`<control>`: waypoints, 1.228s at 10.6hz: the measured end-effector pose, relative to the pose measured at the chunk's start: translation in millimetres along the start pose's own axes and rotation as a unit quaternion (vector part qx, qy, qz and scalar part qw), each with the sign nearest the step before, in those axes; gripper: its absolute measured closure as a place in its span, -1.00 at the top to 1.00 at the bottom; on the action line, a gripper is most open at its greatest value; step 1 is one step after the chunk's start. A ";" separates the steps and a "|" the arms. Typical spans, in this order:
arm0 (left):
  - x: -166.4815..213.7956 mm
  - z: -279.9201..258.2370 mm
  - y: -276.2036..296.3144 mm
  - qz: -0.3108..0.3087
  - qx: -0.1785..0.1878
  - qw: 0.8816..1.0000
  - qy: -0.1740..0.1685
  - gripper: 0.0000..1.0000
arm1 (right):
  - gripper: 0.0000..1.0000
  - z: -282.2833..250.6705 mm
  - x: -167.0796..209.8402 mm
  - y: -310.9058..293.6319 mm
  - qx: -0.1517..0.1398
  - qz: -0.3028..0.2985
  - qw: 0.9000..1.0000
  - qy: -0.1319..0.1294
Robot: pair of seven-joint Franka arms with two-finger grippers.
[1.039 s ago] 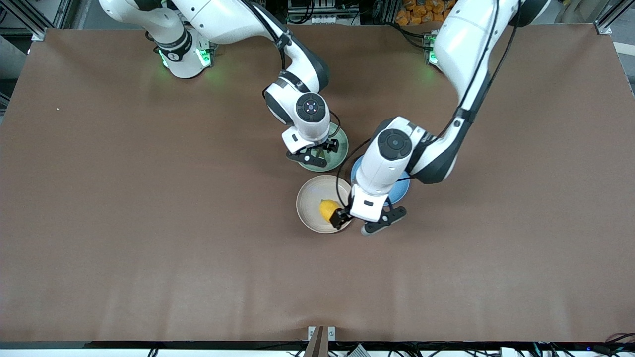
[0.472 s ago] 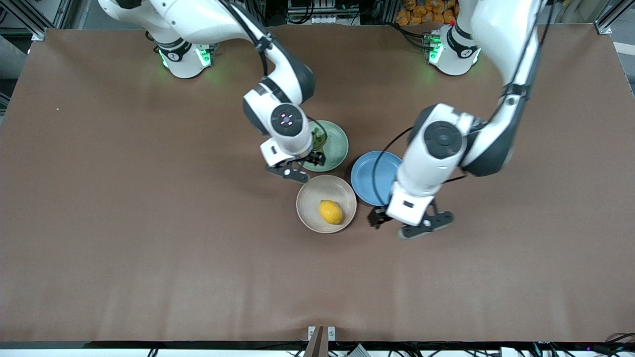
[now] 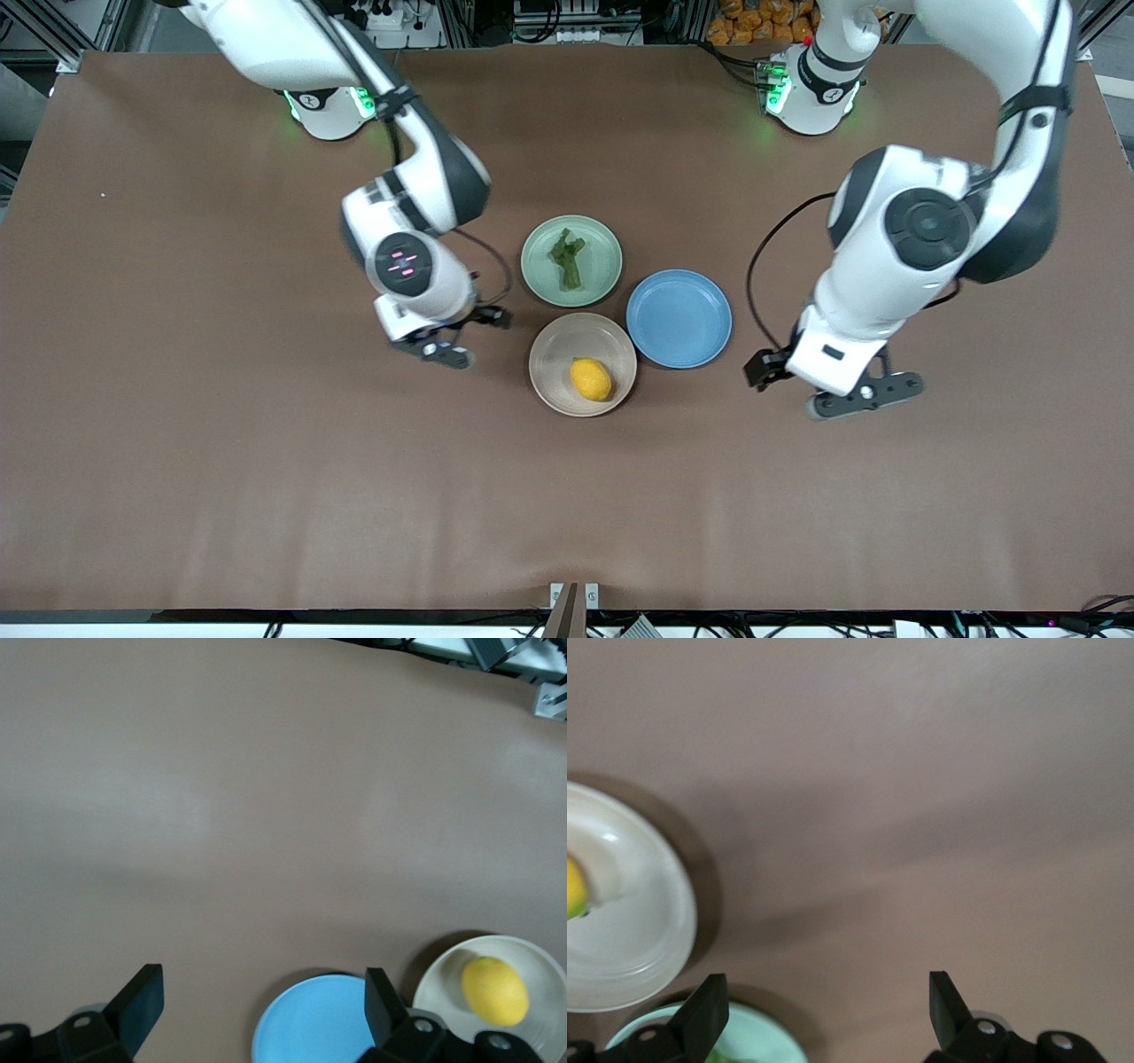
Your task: Place lemon and lettuce in plates
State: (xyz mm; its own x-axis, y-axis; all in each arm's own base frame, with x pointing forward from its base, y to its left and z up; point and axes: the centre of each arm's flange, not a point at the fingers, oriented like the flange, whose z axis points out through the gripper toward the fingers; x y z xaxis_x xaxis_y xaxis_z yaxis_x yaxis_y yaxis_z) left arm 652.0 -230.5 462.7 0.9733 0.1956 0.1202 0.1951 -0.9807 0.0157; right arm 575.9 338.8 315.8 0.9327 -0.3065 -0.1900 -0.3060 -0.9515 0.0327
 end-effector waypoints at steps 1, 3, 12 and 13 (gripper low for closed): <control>2.4 -10.6 -14.2 0.015 0.007 1.000 -0.005 1.00 | 1.00 -3.8 15.0 21.7 -0.002 -0.004 1.000 -0.005; 6.0 -32.8 -41.9 0.041 0.017 0.999 -0.014 1.00 | 1.00 -4.4 45.1 64.3 -0.011 -0.011 1.000 -0.019; -11.2 -124.3 -99.7 0.055 0.025 0.998 -0.013 1.00 | 1.00 -59.7 149.5 253.5 -0.016 -0.102 0.994 0.016; -11.1 -132.6 -111.7 0.051 0.017 0.998 -0.017 1.00 | 1.00 -74.1 151.4 272.0 -0.014 -0.106 0.994 0.021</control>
State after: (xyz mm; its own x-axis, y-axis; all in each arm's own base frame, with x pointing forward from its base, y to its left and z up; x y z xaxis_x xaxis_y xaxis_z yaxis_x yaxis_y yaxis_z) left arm 603.4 -124.2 591.3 0.9918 0.0950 0.0859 0.0979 -0.9948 -0.0294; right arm 648.1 31.5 368.7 0.9829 -0.0994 -0.1549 -0.0969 -0.9950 0.0233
